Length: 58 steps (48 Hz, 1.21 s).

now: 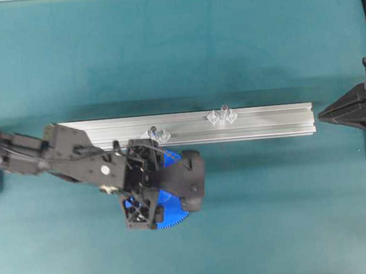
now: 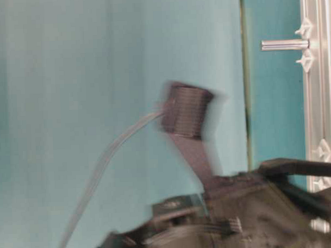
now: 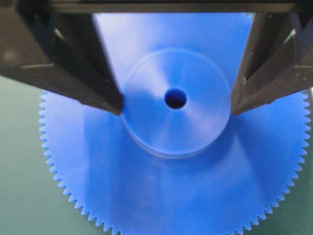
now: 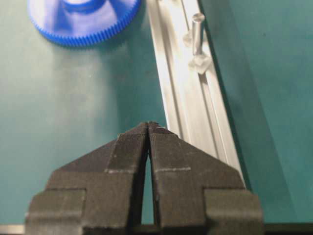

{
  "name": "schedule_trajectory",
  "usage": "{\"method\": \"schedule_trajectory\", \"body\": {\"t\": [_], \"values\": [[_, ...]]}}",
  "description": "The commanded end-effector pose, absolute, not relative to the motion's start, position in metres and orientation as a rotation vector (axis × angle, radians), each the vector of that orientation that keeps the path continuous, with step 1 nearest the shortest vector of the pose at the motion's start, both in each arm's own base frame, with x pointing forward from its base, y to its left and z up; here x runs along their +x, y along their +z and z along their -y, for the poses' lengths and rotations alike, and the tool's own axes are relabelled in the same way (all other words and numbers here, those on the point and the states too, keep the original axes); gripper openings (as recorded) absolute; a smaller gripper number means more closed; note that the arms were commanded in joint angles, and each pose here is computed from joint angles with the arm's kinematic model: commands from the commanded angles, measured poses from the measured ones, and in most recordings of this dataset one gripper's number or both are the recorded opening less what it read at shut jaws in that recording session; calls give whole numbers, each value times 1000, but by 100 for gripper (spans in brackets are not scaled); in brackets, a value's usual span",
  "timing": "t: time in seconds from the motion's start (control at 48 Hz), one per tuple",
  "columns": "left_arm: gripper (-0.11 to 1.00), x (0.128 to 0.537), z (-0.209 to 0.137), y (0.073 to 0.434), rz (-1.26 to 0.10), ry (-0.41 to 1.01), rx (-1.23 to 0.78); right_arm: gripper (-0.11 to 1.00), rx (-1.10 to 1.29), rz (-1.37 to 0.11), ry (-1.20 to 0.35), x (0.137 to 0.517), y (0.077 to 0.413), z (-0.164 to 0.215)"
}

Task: Insert the large gear onto the shaft.
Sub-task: 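Lift the blue gear off the table with the left gripper, then carry the gear with the left gripper over the rail toward the shaft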

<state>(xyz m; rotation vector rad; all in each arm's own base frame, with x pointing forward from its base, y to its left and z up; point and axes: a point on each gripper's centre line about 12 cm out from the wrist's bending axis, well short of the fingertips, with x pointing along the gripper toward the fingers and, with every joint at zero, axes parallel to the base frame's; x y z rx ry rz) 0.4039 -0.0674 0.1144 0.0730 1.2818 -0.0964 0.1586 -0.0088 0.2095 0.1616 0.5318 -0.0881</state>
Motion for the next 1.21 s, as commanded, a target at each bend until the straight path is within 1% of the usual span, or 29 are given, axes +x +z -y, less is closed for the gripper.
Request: {"method": "schedule_trajectory", "body": {"t": [0.0, 0.167, 0.48, 0.584, 0.751, 1.064, 1.147, 1.189], "values": [[93, 398, 83, 112, -1301, -129, 95, 10, 169, -514, -92, 161, 215, 9], [93, 393, 83, 105, -1348, -127, 103, 10, 169, -514, -92, 160, 215, 9], [92, 395, 84, 105, -1326, -128, 97, 10, 169, -514, -92, 160, 215, 9], [90, 395, 84, 106, -1324, -132, 102, 10, 169, -515, -91, 160, 215, 9], [82, 395, 84, 107, -1320, -139, 111, 10, 169, -514, -92, 160, 215, 9], [82, 399, 84, 128, -1268, -172, 146, 10, 169, -516, -91, 160, 214, 9], [79, 401, 85, 133, -1253, -184, 159, 10, 169, -516, -91, 160, 214, 9], [79, 402, 85, 135, -1248, -185, 161, 10, 168, -516, -92, 160, 214, 9]]}}
